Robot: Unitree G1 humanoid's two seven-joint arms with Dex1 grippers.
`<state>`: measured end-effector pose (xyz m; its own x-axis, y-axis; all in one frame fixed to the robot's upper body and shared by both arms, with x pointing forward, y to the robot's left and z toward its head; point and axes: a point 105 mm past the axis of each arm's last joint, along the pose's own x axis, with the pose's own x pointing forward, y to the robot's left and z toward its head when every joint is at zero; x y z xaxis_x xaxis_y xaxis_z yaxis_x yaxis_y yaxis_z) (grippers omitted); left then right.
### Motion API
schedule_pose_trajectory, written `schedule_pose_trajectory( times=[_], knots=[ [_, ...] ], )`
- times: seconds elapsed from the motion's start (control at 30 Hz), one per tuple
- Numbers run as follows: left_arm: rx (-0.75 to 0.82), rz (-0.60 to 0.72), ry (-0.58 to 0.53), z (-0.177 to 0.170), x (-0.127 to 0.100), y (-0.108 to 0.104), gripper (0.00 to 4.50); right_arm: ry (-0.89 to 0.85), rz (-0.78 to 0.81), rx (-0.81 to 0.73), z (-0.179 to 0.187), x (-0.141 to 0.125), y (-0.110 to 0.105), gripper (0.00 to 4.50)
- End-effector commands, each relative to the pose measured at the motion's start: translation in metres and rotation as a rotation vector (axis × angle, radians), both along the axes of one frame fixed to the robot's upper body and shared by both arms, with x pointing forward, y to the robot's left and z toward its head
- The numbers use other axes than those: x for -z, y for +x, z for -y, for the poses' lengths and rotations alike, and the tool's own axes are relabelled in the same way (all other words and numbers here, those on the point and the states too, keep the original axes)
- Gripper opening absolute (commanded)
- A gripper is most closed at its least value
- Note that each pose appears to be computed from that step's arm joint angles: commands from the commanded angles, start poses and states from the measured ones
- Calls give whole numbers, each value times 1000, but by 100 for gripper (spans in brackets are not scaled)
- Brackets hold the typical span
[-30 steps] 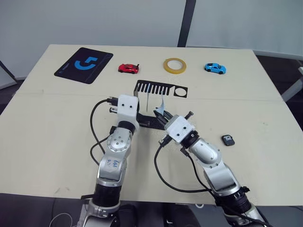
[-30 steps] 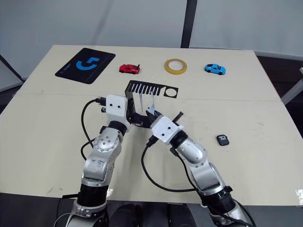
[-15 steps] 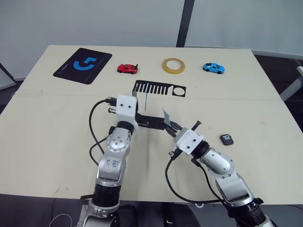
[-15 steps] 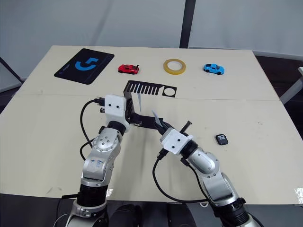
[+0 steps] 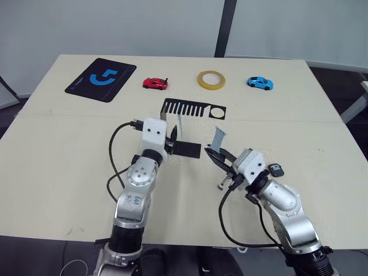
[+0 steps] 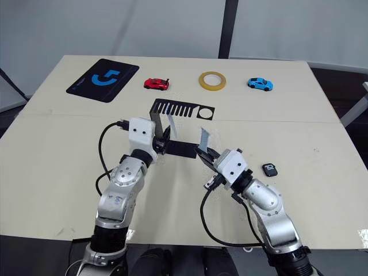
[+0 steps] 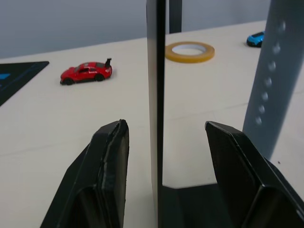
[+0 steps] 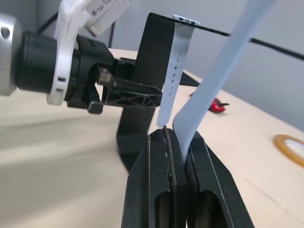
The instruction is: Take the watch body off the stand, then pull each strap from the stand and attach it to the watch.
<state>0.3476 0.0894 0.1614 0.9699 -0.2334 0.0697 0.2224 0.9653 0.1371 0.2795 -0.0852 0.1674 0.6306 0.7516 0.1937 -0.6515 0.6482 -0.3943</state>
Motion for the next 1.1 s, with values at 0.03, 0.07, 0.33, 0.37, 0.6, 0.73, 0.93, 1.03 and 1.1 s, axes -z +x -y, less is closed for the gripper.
schedule_pose_trajectory(
  times=[0.03,0.07,0.33,0.37,0.6,0.73,0.93,1.03,1.1],
  knots=[
    [24,38,20,-5,-10,-12,282,46,-39,-70,5,-13,-10,0],
    [30,31,28,-8,-9,-15,282,57,-69,-87,7,-13,-12,0],
    [267,-40,35,-37,-1,-49,307,165,-236,-82,45,-24,-11,0],
    [290,-70,14,-46,1,-52,333,165,-254,-101,50,-24,-12,0],
    [761,-184,-117,-64,-16,-93,448,178,-403,-262,53,-24,-30,0],
    [991,-254,-238,-50,-29,-105,448,139,-432,-405,32,-17,-49,0],
    [1190,-251,-399,-2,-38,-103,448,124,-361,-495,1,-14,-55,0],
    [1202,-249,-464,17,-37,-93,448,120,-337,-512,-5,-11,-55,0],
    [1222,-252,-498,27,-38,-90,448,108,-314,-523,-8,-10,-55,0]
  ],
)
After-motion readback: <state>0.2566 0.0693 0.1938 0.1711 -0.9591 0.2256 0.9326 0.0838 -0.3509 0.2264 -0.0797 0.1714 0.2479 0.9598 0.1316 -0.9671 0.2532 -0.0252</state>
